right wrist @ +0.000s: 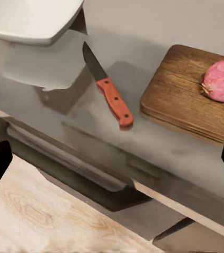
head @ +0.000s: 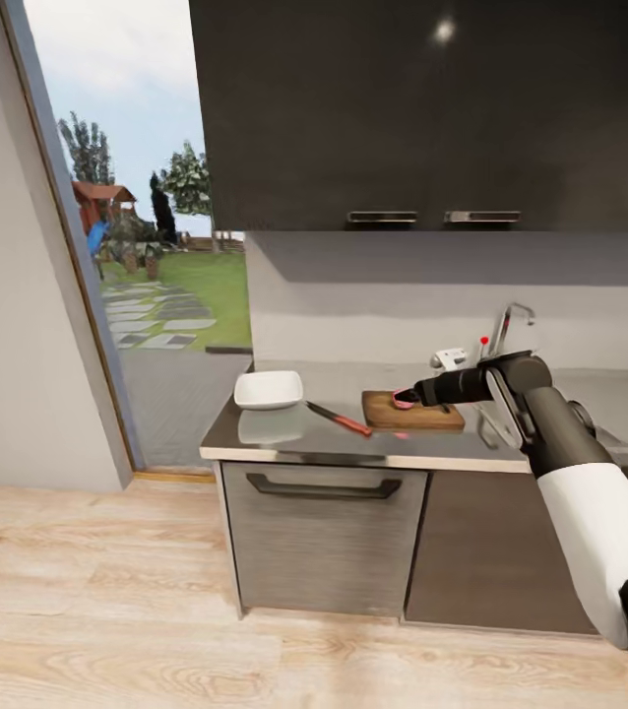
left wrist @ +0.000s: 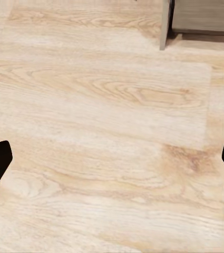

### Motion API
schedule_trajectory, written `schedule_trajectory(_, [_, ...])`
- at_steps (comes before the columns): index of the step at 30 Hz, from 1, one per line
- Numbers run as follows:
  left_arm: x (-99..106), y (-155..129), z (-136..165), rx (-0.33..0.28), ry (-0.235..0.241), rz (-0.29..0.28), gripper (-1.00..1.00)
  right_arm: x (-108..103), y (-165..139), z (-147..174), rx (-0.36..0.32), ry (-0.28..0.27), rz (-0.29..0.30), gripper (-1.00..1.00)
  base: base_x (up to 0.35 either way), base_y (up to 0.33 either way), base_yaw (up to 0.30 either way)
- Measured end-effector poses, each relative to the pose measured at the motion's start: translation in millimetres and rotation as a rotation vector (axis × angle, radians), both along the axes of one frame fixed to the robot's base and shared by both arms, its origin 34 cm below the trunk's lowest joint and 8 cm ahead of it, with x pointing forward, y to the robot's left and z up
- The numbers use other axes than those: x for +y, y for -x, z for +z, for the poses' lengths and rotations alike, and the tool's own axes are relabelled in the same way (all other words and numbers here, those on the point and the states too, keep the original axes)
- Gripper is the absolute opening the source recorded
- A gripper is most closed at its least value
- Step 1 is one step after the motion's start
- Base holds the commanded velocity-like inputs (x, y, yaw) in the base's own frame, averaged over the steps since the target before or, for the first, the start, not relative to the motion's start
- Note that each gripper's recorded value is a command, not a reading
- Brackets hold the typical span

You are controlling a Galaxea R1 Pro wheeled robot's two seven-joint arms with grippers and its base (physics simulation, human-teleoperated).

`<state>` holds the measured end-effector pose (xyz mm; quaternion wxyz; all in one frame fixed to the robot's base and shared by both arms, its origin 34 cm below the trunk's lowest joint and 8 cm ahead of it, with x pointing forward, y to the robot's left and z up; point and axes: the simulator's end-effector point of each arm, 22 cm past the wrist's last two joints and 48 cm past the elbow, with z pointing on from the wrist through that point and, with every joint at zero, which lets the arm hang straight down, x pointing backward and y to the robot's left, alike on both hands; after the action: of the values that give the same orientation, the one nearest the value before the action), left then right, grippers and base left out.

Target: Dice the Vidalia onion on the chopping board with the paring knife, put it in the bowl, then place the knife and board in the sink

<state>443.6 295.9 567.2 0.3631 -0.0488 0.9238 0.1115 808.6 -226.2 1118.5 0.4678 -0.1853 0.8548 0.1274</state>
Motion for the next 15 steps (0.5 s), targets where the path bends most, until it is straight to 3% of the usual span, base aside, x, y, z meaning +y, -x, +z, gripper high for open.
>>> schedule_trajectory(11, [0,0,0,0.000,-0.001,0.000,1.00,-2,1,-20,0.053,-0.003,0.000,1.00,0.233,0.163,0.000])
schedule_trajectory(15, [1,0,0,-0.001,-0.001,0.000,1.00,3,3,-36,0.085,0.033,0.013,1.00,0.188,0.233,0.000])
